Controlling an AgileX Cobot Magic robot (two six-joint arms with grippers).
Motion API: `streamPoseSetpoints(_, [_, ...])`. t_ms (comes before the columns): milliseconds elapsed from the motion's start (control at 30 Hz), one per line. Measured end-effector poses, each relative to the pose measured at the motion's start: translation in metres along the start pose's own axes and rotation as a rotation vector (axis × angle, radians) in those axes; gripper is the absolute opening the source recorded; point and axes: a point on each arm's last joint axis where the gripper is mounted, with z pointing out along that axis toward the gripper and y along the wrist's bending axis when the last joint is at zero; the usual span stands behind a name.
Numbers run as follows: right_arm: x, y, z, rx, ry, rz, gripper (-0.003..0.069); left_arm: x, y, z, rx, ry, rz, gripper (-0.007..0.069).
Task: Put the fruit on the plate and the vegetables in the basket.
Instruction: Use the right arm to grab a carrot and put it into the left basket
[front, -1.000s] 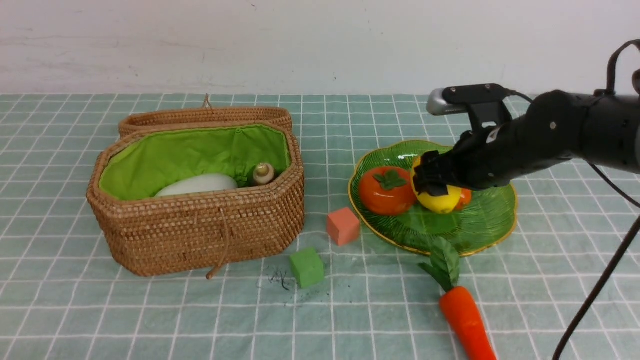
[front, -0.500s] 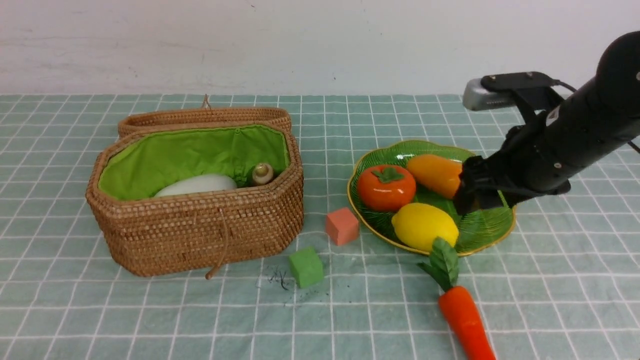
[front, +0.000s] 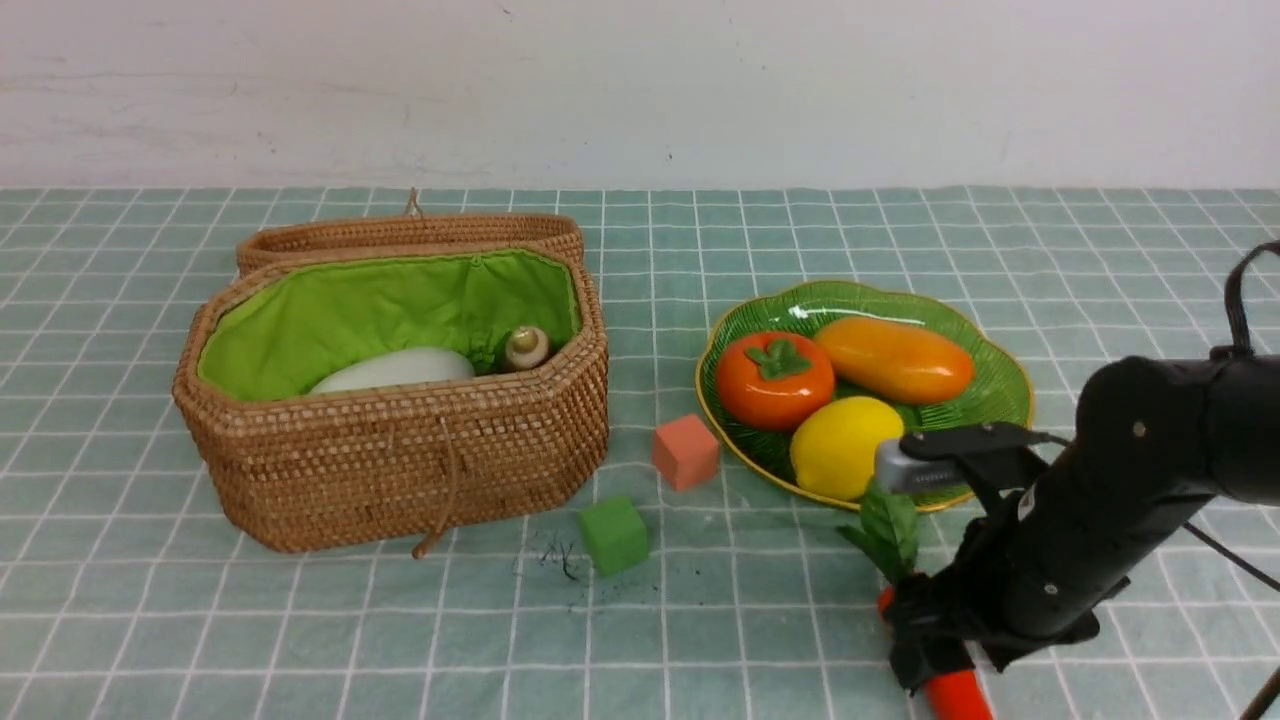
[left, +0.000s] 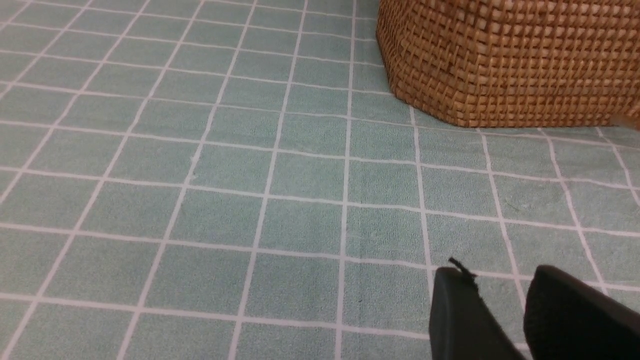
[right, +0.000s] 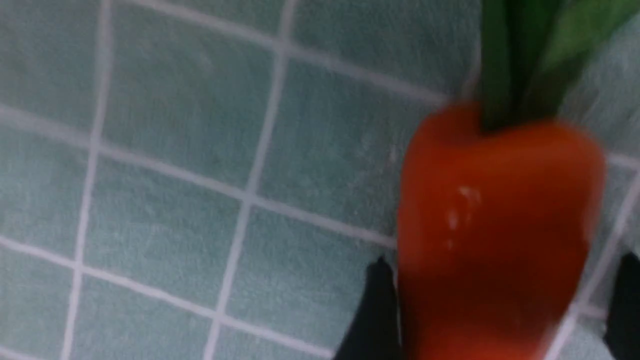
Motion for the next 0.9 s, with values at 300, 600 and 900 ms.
streamPoseSetpoints(300, [-0.008, 0.010, -0.003, -0.131, -0.032, -0.066, 0.0345, 0.000, 0.000, 0.000, 0.000, 0.000, 0.000, 0.0212])
streamPoseSetpoints(600, [-0.088, 0.060, -0.098, -0.310, -0.329, -0.299, 0.0345, 0.000, 0.000, 0.000, 0.000, 0.000, 0.000, 0.0218])
streamPoseSetpoints(900, [-0.163, 0.163, -0.154, -0.377, -0.813, -0.566, 0.0345, 0.000, 0.000, 0.000, 0.000, 0.000, 0.000, 0.0229])
